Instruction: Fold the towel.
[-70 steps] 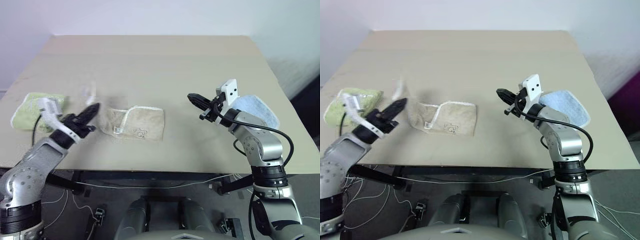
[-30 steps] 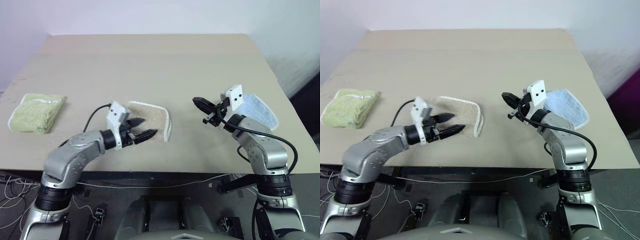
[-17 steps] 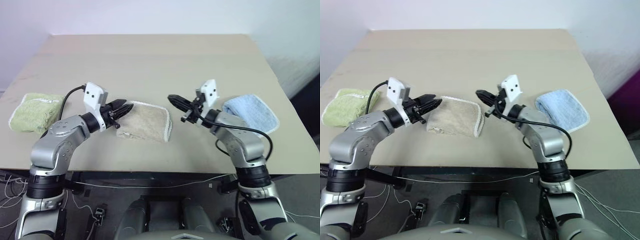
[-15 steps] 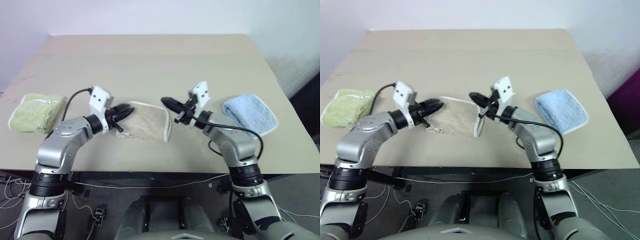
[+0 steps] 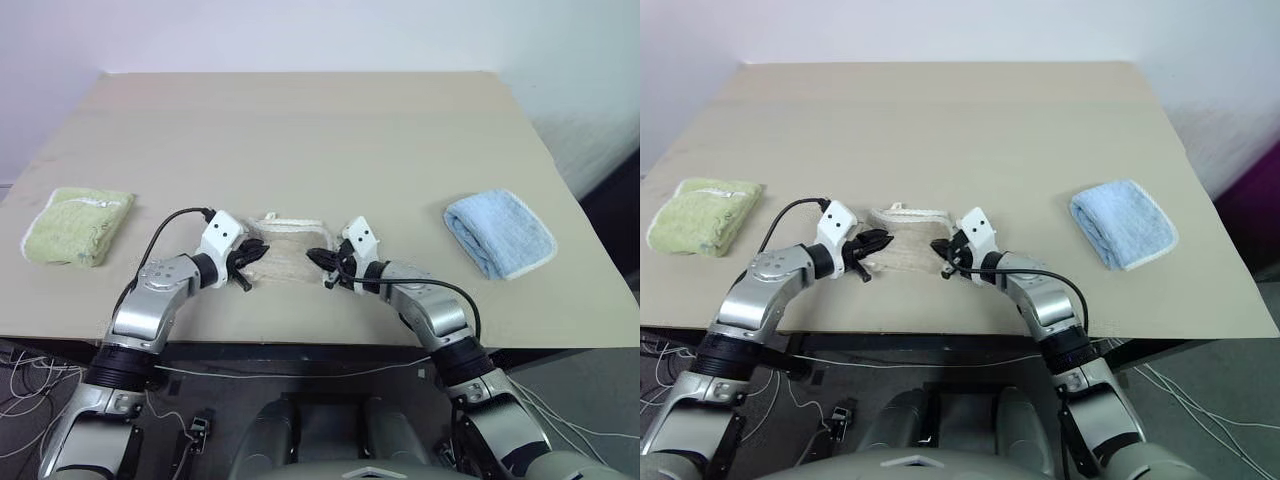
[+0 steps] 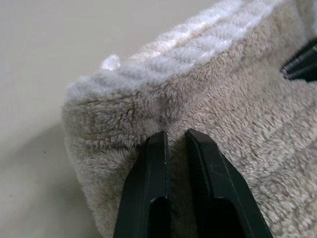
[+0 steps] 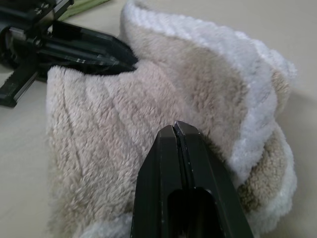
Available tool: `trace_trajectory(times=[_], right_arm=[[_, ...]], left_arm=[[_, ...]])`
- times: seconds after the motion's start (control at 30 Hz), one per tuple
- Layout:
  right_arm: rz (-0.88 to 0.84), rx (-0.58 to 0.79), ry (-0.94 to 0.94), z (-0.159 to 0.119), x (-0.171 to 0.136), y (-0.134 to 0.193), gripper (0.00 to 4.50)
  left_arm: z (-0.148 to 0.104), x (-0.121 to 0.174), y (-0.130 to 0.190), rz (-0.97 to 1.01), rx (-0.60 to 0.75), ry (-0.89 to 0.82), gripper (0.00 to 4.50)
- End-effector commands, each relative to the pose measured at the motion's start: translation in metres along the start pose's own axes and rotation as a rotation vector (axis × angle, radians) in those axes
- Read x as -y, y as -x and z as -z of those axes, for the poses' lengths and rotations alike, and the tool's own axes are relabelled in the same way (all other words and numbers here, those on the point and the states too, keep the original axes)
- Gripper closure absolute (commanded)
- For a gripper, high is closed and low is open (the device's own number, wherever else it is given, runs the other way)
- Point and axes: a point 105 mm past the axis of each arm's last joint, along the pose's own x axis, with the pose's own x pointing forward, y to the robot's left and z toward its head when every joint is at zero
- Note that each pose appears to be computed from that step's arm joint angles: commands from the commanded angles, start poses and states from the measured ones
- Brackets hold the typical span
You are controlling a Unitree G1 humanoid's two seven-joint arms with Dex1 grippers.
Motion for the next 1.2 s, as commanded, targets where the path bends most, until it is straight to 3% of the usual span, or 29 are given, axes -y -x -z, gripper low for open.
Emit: trace_trajectory(times=[0.03, 0.13, 0.23, 0.3, 0.43, 0.6, 0.97, 1.2], right_arm=[[0.01, 0.086, 0.041, -0.023, 0.002, 0.015, 4.5], [0.012, 0.148, 0.0, -0.045, 0.006, 0.036, 4.5], [0.029, 0.142, -0.098, -0.048, 0.013, 0.054, 3.92], [0.024, 0.129, -0.179, -0.047, 0.015, 0.06, 3.22], [0.005, 0.078, -0.525, -0.036, 0.02, 0.059, 1.8], [-0.052, 0.049, -0.724, -0.034, 0.014, 0.051, 0.1], [-0.026, -0.1, -0.823, -0.005, 0.008, 0.026, 0.04], [-0.111, -0.114, -0.847, -0.015, -0.006, 0.0, 0.04]], left_arm=[[-0.045, -0.014, 0.018, -0.032, 0.239, 0.159, 3.86], [-0.075, -0.02, 0.045, -0.021, 0.389, 0.238, 3.86], [-0.065, -0.036, 0.064, -0.105, 0.323, 0.183, 3.9], [-0.053, -0.046, 0.071, -0.164, 0.261, 0.149, 3.9], [-0.033, -0.053, 0.081, -0.211, 0.16, 0.039, 3.9], [-0.03, -0.052, 0.084, -0.207, 0.149, 0.0, 3.9], [-0.028, -0.043, 0.089, -0.191, 0.164, -0.008, 3.9], [-0.029, -0.041, 0.087, -0.184, 0.17, -0.002, 3.9]])
